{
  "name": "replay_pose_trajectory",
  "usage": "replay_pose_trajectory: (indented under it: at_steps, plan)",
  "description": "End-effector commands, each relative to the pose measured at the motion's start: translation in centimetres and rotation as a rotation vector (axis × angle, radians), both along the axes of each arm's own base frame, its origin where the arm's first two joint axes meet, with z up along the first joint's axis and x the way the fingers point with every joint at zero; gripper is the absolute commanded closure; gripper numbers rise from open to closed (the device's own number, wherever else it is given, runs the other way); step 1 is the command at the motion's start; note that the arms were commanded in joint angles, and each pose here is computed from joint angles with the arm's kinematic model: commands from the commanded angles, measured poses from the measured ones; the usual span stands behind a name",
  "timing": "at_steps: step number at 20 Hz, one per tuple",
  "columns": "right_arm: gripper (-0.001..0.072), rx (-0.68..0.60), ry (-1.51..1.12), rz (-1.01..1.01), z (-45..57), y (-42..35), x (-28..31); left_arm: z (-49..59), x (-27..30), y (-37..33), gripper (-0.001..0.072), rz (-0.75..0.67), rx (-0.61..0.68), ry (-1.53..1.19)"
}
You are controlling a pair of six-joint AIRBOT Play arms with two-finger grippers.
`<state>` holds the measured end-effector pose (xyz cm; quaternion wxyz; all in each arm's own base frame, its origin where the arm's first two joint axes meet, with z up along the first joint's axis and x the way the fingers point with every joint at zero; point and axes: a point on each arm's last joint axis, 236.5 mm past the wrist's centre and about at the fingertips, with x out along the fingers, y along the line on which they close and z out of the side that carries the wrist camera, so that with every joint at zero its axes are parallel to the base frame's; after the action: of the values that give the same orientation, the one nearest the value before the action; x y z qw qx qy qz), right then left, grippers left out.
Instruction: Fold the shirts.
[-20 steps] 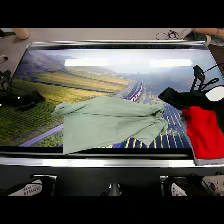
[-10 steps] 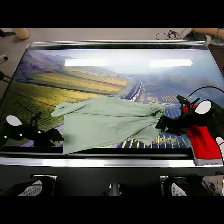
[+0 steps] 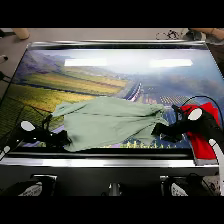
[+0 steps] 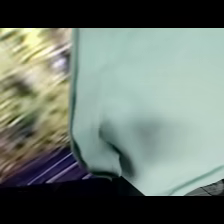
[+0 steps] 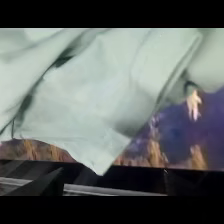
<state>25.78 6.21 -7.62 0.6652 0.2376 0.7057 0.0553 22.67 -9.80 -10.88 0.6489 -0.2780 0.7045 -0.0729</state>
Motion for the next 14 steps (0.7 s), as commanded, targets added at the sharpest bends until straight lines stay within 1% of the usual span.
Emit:
replay_pose_trajectory:
  at_steps: [1, 2, 3, 4, 5, 7, 9, 11, 12, 13, 14]
  plan:
    - [0.0047, 0.073, -0.004, -0.079, -2.1, 1.5, 1.4, 1.2, 1.4, -0.3, 0.0677, -0.028, -0.004, -0.075]
    - [0.0053, 0.089, -0.003, -0.11, -2.7, 1.7, 2.0, 1.9, 1.9, -0.3, 0.0677, -0.03, -0.004, -0.099]
    - [0.0101, 0.111, 0.002, -0.14, -3.1, 2.1, 2.5, 2.6, 2.4, -0.3, 0.0677, -0.031, -0.002, -0.126]
    - [0.0276, 0.141, -0.006, -0.156, -3.2, 2.7, 3.1, 3.3, 2.8, -0.3, 0.0677, -0.031, 0.0, -0.154]
    - [0.0676, 0.173, -0.039, -0.16, -2.8, 3.2, 3.9, 4.0, 3.3, -0.2, 0.0677, -0.031, 0.003, -0.182]
    - [0.0686, 0.206, -0.114, -0.09, 0.1, 3.8, 5.1, 6.8, 5.0, -0.1, 0.0679, -0.054, 0.014, -0.292]
    - [0.0687, 0.179, -0.29, 0.008, 6.2, 3.4, 7.7, 13.7, 8.4, 0.3, 0.068, -0.077, 0.047, -0.521]
    - [0.0687, 0.113, -0.64, 0.105, 17.8, 2.9, 11.1, 25.6, 11.3, 1.1, 0.068, -0.075, 0.113, -0.848]
    - [0.0687, 0.058, -0.859, 0.122, 25.8, 2.5, 11.8, 34.0, 11.5, 1.4, 0.068, -0.058, 0.148, -1.062]
    - [0.0687, 0.002, -1.069, 0.123, 33.7, 2.2, 11.2, 42.9, 10.2, 1.7, 0.068, -0.028, 0.18, -1.289]
    - [0.0688, -0.067, -1.295, 0.109, 42.0, 1.7, 9.2, 51.0, 7.8, 2.2, 0.068, 0.008, 0.219, -1.498]
